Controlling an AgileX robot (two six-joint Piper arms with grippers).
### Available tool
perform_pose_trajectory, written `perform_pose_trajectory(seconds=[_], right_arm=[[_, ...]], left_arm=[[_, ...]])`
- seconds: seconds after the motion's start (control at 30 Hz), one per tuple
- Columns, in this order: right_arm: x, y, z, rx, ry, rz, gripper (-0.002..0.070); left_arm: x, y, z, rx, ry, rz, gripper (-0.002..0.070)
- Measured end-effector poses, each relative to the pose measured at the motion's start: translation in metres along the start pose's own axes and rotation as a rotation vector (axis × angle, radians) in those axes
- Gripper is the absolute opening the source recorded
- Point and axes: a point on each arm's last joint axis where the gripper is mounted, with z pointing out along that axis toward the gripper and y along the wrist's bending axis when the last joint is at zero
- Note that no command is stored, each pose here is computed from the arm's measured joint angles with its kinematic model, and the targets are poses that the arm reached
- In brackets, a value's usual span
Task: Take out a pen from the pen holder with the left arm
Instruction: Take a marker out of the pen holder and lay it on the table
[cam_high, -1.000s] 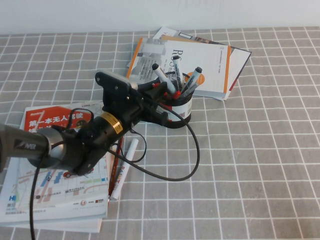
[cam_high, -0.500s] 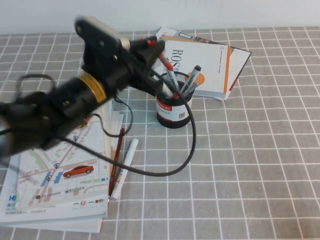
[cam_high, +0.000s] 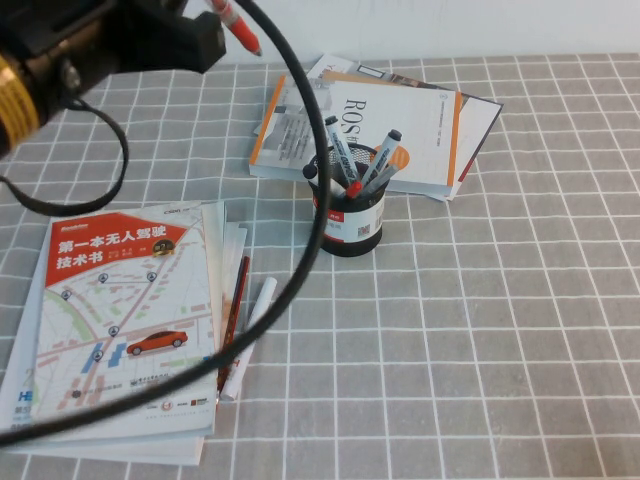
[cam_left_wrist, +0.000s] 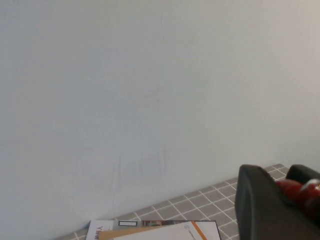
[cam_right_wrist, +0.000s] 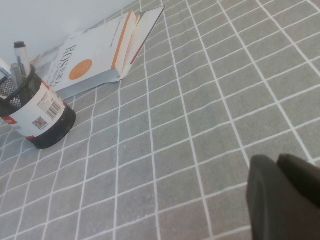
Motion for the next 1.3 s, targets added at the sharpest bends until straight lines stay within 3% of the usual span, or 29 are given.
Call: perform_pose_trajectory(seconds=[0.17, 0.27, 0.37, 0.5, 0.6, 0.7, 0.9, 1.3], right_arm=[[0.0, 0.0, 0.0, 0.0, 0.0, 0.0, -0.0013], [0.0, 0.0, 0.0, 0.0, 0.0, 0.0, -0.0013], [0.0, 0.0, 0.0, 0.0, 0.0, 0.0, -0.0013], [0.0, 0.0, 0.0, 0.0, 0.0, 0.0, -0.0013], [0.0, 0.0, 0.0, 0.0, 0.0, 0.0, -0.0013], [0.0, 0.0, 0.0, 0.0, 0.0, 0.0, -0.0013], [0.0, 0.0, 0.0, 0.0, 0.0, 0.0, -0.0013], [0.0, 0.0, 0.0, 0.0, 0.0, 0.0, -0.0013]], left_arm=[[0.004, -0.01, -0.003, -0.05, 0.065, -0.002, 0.0067], [0.021, -0.017, -0.001, -0.049, 0.228, 0.12, 0.0067], [0.048, -0.033, 0.001, 0.092, 0.462, 0.199, 0.0067], [0.072, -0.059, -0.001, 0.368, 0.658, 0.111, 0.0067], [0.081, -0.068, -0.002, 0.463, 0.743, 0.045, 0.0067], [0.097, -0.064, 0.002, 0.404, 0.883, 0.009, 0.0067], [0.129, -0.045, 0.024, 0.114, 1.192, 0.013, 0.0067], [0.147, -0.047, 0.092, 0.023, 1.246, -0.019, 0.0067]])
